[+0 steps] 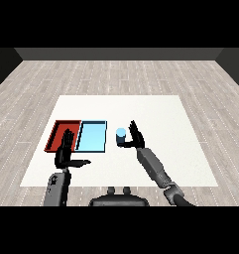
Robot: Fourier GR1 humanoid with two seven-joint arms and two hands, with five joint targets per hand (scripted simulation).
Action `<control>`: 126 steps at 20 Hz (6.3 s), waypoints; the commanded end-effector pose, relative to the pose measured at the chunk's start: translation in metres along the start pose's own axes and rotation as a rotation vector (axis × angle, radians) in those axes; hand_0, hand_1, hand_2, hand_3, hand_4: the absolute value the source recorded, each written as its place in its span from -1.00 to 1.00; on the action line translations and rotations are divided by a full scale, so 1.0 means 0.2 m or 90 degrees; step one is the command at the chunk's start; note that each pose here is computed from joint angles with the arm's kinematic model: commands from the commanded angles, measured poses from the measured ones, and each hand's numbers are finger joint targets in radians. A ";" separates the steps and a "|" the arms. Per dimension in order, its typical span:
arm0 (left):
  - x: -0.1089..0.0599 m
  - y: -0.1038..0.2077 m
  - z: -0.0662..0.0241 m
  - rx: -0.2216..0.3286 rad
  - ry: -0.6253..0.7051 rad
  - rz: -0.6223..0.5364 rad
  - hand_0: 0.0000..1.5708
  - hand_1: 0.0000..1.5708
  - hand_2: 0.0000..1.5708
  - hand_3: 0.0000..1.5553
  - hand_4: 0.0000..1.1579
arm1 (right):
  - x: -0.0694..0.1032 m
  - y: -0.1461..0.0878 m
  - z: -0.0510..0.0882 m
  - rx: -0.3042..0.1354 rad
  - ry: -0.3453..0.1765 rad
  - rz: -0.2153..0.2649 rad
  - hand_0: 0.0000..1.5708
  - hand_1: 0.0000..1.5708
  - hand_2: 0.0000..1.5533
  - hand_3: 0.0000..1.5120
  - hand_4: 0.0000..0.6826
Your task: Pick the blue can and put it in the blue box
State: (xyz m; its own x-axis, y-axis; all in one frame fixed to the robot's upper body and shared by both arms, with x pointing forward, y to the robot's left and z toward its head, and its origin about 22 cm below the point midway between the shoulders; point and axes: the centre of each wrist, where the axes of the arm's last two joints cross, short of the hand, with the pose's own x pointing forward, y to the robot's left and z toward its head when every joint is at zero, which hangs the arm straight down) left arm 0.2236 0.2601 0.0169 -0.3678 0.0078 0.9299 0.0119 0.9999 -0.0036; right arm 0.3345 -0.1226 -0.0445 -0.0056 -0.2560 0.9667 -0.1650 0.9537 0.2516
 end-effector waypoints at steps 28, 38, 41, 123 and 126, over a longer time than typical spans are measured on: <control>0.04 -0.06 -0.075 0.012 -0.004 0.020 -1.00 -1.00 -1.00 -1.00 -1.00 | -0.06 0.23 -0.12 0.038 0.067 0.054 -1.00 -1.00 -1.00 -1.00 -1.00; 0.05 0.01 -0.003 0.033 -0.008 0.022 -1.00 -1.00 -1.00 -1.00 -1.00 | -0.05 0.20 -0.17 -0.075 0.135 0.231 1.00 1.00 1.00 1.00 0.56; 0.10 -0.01 -0.026 0.025 -0.003 0.024 -1.00 -1.00 -1.00 -1.00 -1.00 | -0.09 0.22 -0.13 -0.075 0.139 0.287 0.91 0.91 0.98 0.99 0.56; -0.18 -0.86 -0.326 -0.157 0.140 0.048 -1.00 -1.00 -1.00 -1.00 -1.00 | 0.69 0.45 0.02 0.068 -0.145 0.342 0.90 0.90 0.87 0.82 0.67; -0.14 -0.89 -0.332 -0.144 0.141 0.046 -1.00 -1.00 -1.00 -1.00 -1.00 | 0.68 0.47 0.11 0.083 -0.144 0.341 0.91 0.91 0.87 0.82 0.62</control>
State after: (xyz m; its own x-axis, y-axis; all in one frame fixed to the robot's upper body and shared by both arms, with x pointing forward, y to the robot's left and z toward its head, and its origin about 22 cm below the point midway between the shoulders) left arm 0.2897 0.0883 0.0035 -0.1533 0.0456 0.9871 0.2484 0.9686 -0.0061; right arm 0.3033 -0.0871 0.1053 -0.3275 0.2050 0.9223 -0.1849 0.9434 -0.2753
